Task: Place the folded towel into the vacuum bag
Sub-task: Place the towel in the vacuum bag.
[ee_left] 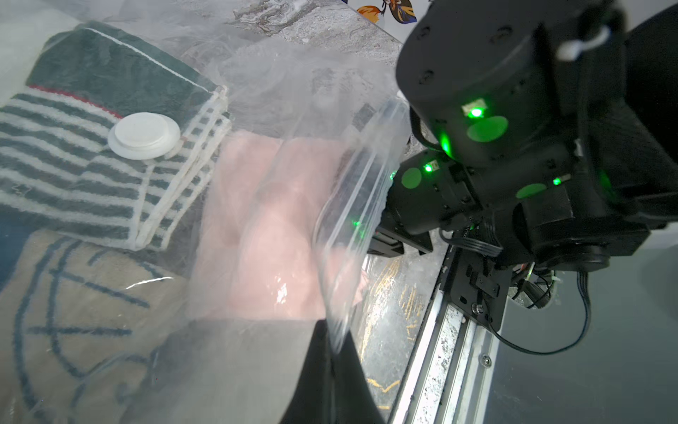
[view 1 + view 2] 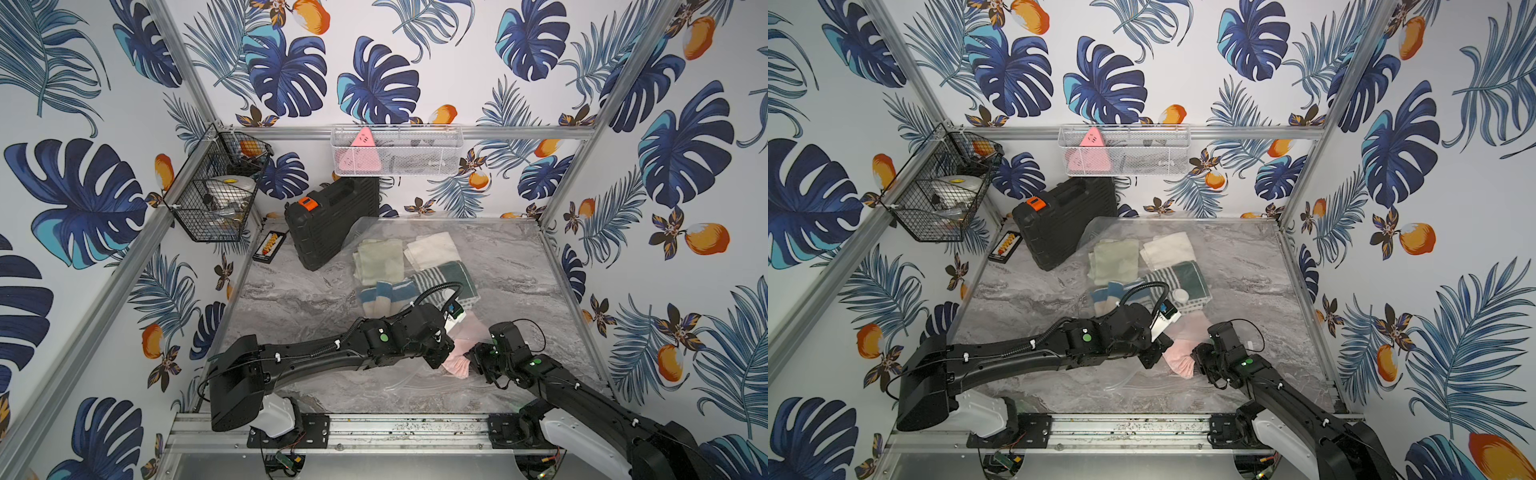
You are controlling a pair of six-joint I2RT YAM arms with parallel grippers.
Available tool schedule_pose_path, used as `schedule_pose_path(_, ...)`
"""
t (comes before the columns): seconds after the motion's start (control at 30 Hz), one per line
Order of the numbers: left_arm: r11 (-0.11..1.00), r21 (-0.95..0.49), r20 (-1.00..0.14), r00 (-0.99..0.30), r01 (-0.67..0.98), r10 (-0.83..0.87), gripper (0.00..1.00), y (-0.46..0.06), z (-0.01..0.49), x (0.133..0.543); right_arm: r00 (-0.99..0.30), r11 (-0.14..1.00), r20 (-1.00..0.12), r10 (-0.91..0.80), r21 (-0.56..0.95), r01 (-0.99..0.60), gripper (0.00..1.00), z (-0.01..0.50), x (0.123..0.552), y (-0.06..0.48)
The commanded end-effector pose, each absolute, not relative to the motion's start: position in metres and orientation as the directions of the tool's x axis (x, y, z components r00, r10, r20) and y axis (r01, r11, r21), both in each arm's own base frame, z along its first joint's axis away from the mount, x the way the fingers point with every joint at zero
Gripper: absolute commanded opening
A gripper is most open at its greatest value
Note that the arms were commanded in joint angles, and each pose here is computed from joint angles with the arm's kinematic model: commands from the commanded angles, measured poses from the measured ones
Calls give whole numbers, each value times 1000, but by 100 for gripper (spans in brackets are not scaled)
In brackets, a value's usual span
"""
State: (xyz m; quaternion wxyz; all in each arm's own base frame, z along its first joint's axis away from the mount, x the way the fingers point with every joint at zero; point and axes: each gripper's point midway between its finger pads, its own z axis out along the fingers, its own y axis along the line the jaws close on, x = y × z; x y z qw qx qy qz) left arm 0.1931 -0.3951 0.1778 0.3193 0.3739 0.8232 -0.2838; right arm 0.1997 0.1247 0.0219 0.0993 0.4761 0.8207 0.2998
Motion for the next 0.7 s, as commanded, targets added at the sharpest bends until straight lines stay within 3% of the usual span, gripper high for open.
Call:
schedule_pose_path(0.0,532,-250,-741,-513,809,432,0,-404,178,183,-423,260,113,899,639,724,6,26,223,115)
schedule_pose_path(0.1,521,-254,-736,-512,815,442,0,-408,173,174,-330,179,110,938,660,729,0,26,229,105)
schedule_pose_path(0.23,524,-250,-730,-514,814,450,0,-408,168,172,-236,116,90,968,669,734,0,27,228,89)
schedule_pose_path(0.67,542,-211,-726,-501,814,470,0,-409,163,179,-181,96,60,982,662,743,0,37,216,73)
